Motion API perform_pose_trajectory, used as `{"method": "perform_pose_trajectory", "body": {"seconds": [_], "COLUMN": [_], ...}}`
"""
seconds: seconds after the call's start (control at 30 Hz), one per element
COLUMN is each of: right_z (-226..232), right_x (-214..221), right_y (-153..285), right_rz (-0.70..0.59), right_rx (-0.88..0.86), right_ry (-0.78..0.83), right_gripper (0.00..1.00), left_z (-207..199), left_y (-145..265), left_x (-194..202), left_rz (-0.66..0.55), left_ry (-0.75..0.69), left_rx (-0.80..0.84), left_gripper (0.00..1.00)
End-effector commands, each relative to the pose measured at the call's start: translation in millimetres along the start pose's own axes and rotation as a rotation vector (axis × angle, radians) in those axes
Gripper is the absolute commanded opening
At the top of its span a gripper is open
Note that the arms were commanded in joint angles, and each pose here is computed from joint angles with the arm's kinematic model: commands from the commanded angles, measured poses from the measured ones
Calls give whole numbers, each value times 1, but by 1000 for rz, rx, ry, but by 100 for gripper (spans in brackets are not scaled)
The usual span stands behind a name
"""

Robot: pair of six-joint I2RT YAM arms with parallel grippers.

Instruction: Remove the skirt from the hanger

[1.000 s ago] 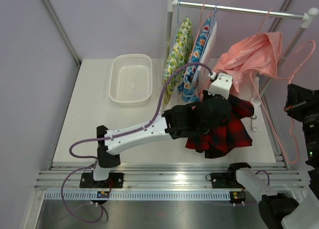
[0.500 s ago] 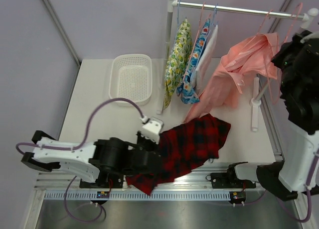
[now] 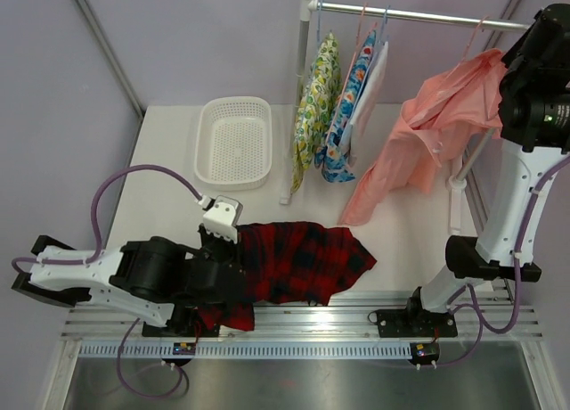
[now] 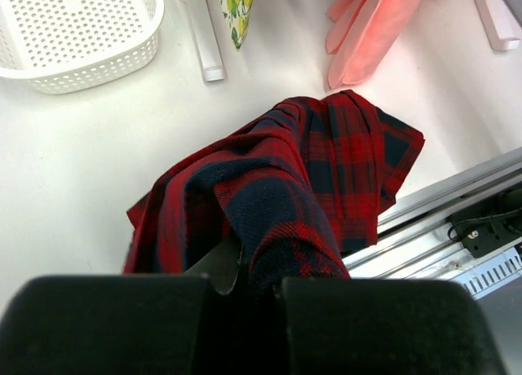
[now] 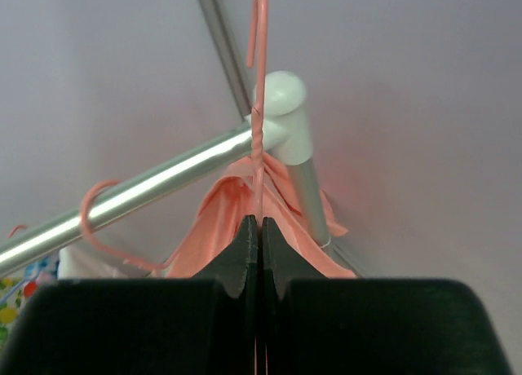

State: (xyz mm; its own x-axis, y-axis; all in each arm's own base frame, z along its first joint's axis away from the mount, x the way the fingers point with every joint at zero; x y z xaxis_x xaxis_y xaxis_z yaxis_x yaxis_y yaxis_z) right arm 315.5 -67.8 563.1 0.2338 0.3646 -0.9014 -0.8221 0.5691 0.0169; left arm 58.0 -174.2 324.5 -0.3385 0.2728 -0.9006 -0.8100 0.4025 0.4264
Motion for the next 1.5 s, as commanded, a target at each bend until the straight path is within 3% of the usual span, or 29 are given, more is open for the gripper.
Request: {"method": "perform_pose_trajectory", "body": {"seconds": [0.0,0.27,0.43,0.67,0.7,0.73,0.8,0.97,1.13,1.2,1.23,1.3,1.47], "right_z": [-7,-15,-21,-37,-39,-41,-46,-55,-62,-66,-69,-71,-65], "right_x": [-1,47,64,70,68,64,65,70,63,66,61,59,64], "right_y": [-17,-31,-21,4,7,13,18,26,58,66,78,91,108], "right_rz": [22,171,225,233,222,209,204,219,188,188,171,169,211], "right_rx": [-17,-39,-60,-48,-45,-49,-40,-1,-58,-71,-84,-117,-203], "right_ry": [-91,-80,-93,-105,-106,-107,-105,-114,-189,-194,-204,-212,-272], "right_gripper": [0,0,0,1,9,57,99,100,99,100,99,99,100], "left_z": [16,45,58,67,74,82,97,133,150,182,186,209,222], "left_y": [8,16,18,19,22,32,34,46,-17,-25,-54,-72,-167], "left_x": [-16,-44,-88,-159,-172,-189,-212,-270,-307,-317,-319,-322,-323], "left_rz": [-87,-193,-288,-361,-382,-422,-458,-578,-640,-649,-620,-638,-598], "left_ry": [116,100,140,3,14,33,1,-36,-105,-45,-50,-5,-18], "left_rx": [7,-61,-80,-157,-190,-185,-258,-395,-468,-536,-532,-557,-446], "left_gripper": [0,0,0,0,0,0,0,0,0,0,0,0,0]}}
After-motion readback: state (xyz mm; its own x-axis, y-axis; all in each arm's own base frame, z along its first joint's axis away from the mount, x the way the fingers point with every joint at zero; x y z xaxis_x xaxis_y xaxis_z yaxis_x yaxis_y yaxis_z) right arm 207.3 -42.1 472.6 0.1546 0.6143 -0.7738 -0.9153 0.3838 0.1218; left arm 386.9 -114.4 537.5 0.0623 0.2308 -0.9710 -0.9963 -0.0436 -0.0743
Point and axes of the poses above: each gripper's point midway between its finger pads, its own y axis back along the fingers, its own z axis along the line the jaws close on, x = y × z, the point moved 6 cm from there along y, back along the fingers, and after that the axes turned 14 degrees about -y, right-handed, at the moved point
